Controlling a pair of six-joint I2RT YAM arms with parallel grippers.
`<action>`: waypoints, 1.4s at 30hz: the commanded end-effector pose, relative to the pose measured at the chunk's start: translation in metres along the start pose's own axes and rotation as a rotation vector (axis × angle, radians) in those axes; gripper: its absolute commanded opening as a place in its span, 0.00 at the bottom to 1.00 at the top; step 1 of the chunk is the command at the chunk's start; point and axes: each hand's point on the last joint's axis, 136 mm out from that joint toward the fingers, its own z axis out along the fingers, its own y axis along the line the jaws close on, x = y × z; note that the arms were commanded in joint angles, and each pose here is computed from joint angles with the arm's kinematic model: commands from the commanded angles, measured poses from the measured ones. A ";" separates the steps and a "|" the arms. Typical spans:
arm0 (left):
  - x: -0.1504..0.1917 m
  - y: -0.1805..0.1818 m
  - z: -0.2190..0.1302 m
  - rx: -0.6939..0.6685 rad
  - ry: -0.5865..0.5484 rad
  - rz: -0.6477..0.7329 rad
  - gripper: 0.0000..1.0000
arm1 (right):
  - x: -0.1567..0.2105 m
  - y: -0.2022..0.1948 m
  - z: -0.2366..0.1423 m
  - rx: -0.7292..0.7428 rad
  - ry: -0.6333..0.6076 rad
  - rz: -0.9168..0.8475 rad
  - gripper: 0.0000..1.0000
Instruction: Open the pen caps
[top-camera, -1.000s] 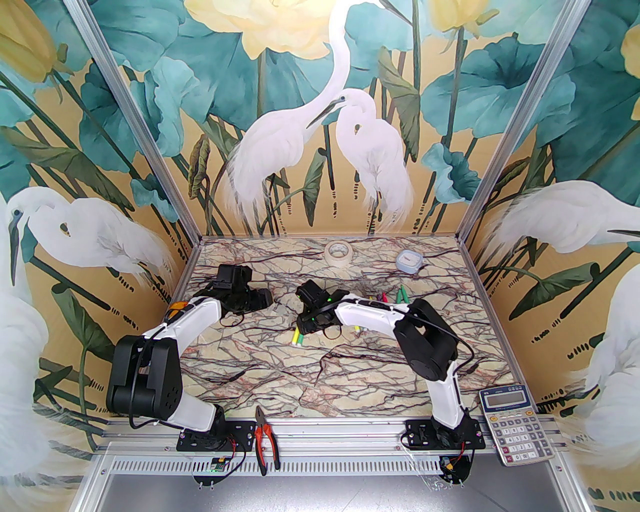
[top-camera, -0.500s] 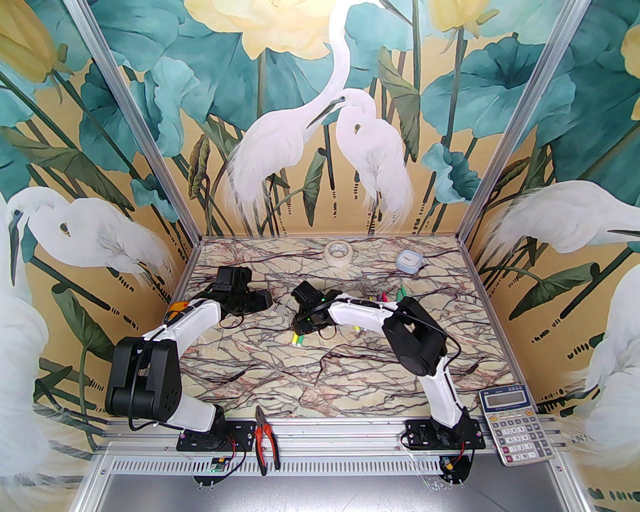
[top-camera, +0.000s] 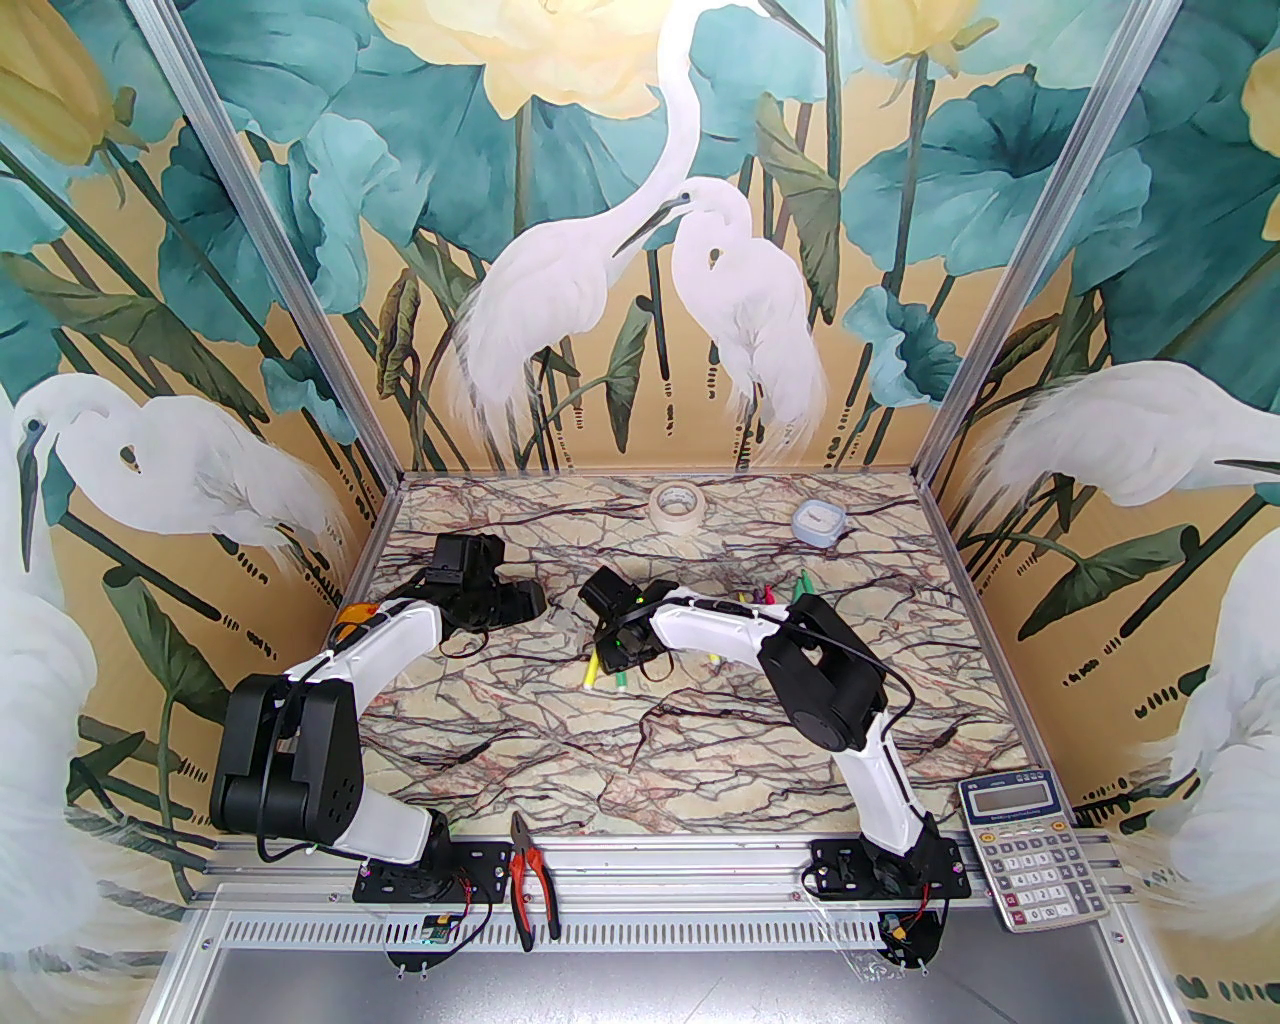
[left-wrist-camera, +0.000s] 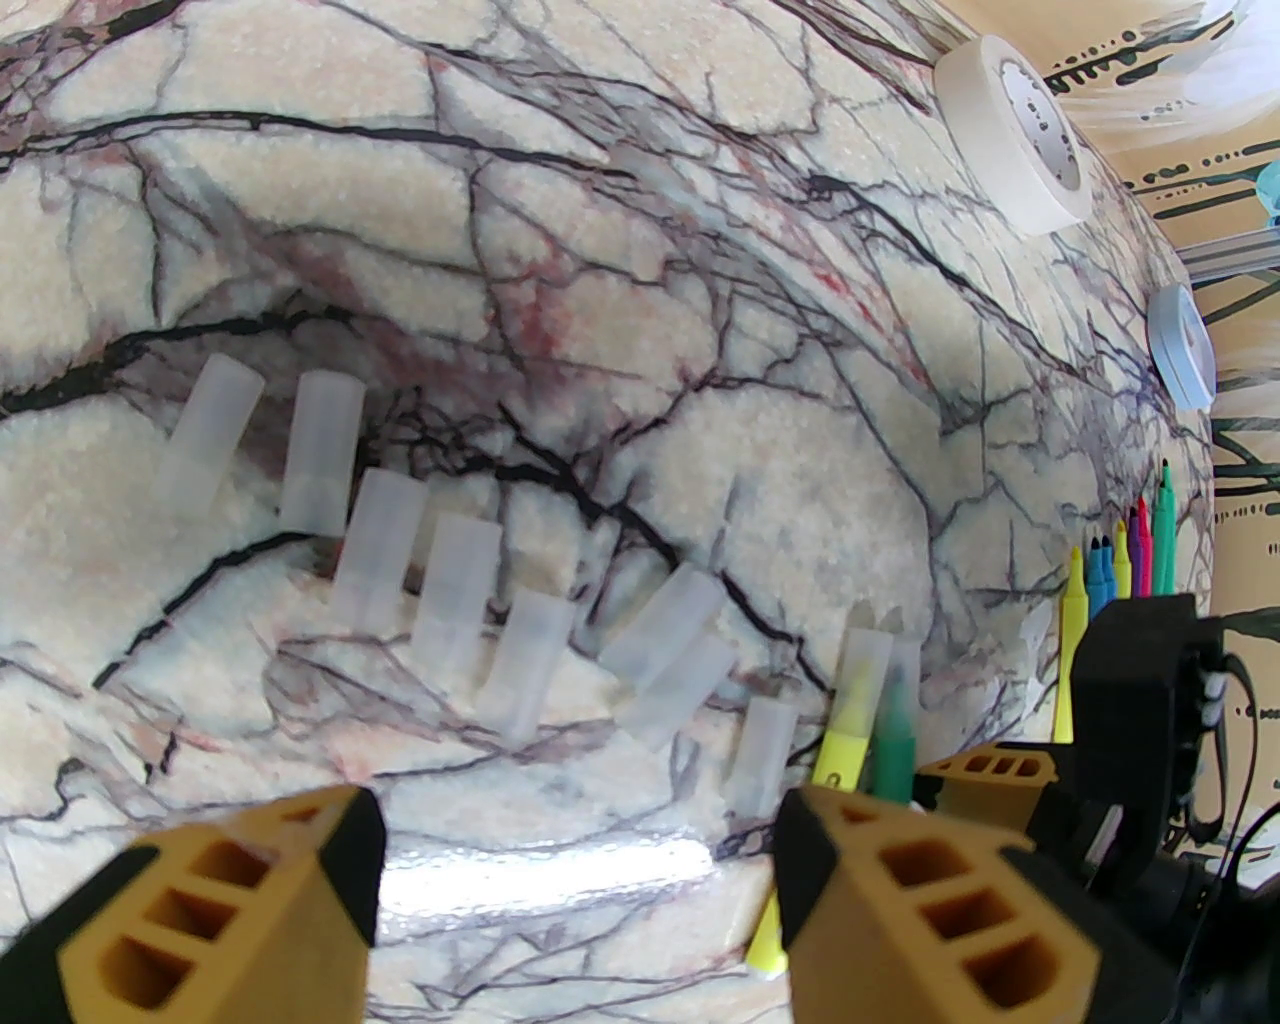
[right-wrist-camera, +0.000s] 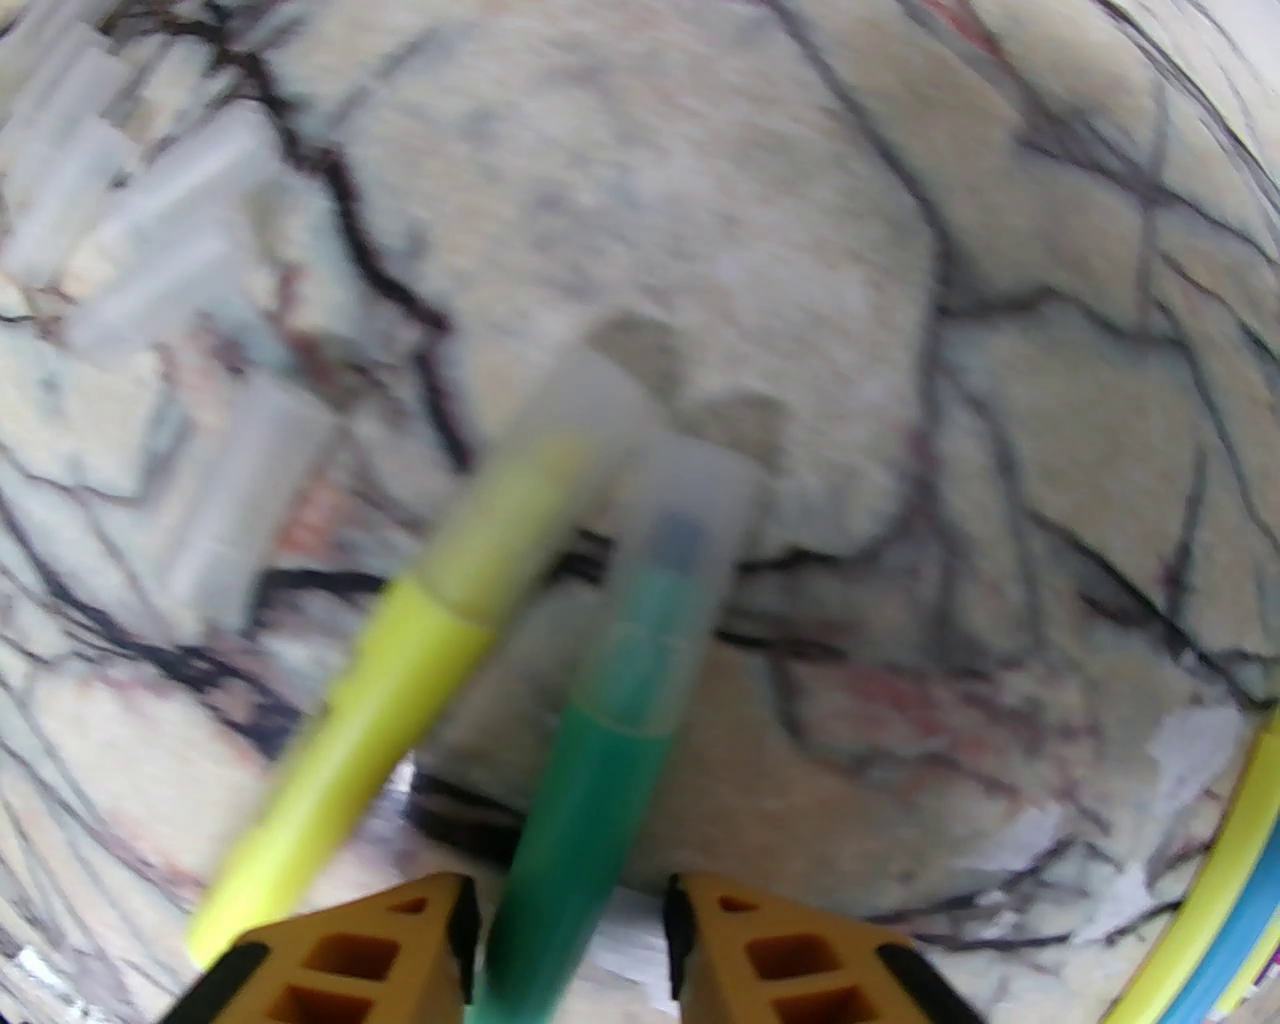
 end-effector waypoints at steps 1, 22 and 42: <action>-0.002 -0.007 -0.007 0.045 -0.025 -0.005 0.69 | 0.007 -0.016 -0.007 0.094 0.020 -0.046 0.32; 0.007 -0.018 -0.010 0.122 -0.006 -0.038 0.70 | 0.023 -0.042 0.011 0.178 0.116 -0.083 0.33; -0.010 -0.046 -0.016 0.259 -0.028 -0.046 0.69 | -0.005 -0.053 -0.004 -0.076 0.004 -0.042 0.10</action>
